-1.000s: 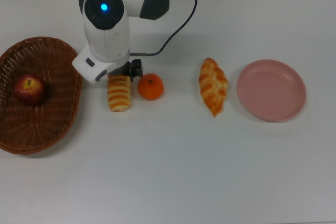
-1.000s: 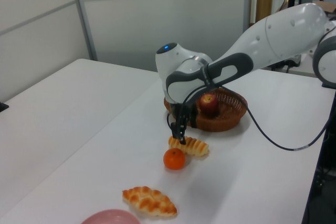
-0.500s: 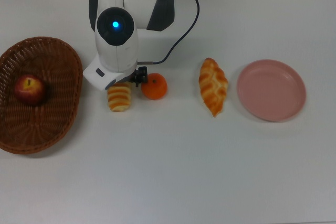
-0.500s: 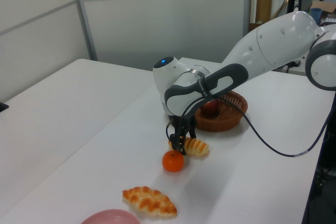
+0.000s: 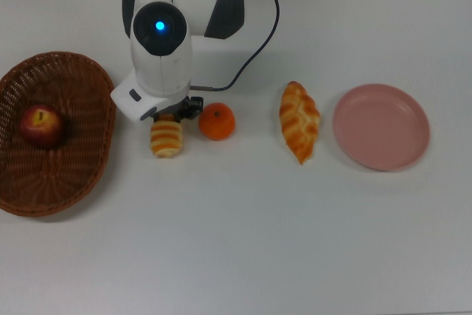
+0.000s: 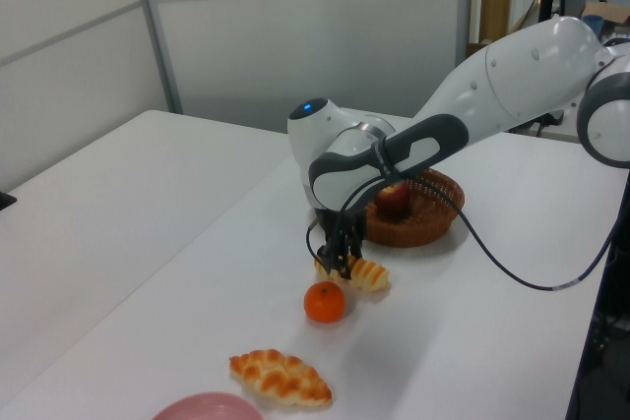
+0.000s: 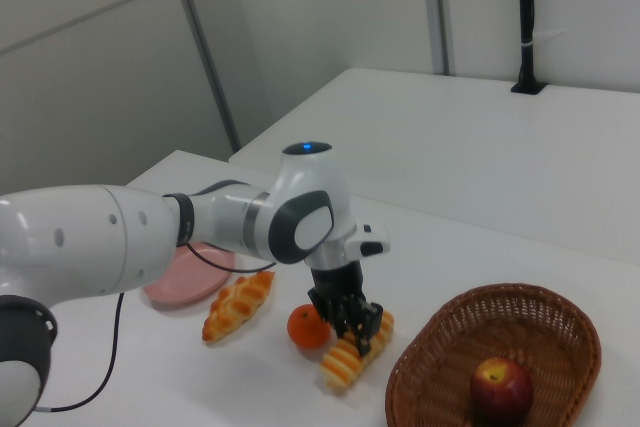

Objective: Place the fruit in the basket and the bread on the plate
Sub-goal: 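Move the gripper to the striped bread roll and grasp it, then carry the striped roll onto the pink plate and release it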

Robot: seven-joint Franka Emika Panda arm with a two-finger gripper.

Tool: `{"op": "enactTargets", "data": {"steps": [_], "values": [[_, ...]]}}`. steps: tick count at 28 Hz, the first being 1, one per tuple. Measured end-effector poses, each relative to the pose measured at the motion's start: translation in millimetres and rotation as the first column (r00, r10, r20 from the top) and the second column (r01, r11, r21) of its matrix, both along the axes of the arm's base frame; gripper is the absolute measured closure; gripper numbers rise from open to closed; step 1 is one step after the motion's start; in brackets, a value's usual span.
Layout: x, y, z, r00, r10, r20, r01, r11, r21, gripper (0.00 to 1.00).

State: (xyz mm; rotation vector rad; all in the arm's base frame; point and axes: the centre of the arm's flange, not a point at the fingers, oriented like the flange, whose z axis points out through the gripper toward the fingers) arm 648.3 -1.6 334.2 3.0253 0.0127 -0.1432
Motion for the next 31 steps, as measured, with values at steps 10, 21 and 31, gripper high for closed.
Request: {"op": "enactTargets", "data": {"steps": [10, 21, 31], "values": [[-3, 18, 87, 0.997, -0.023, 0.079, 0.021, 0.999, 0.030, 0.80], [-37, 206, 118, 0.988, 0.112, 0.109, -0.117, 0.992, 0.037, 0.80], [-60, 303, 95, 0.955, 0.247, 0.164, -0.260, 0.964, 0.061, 0.80]]}}
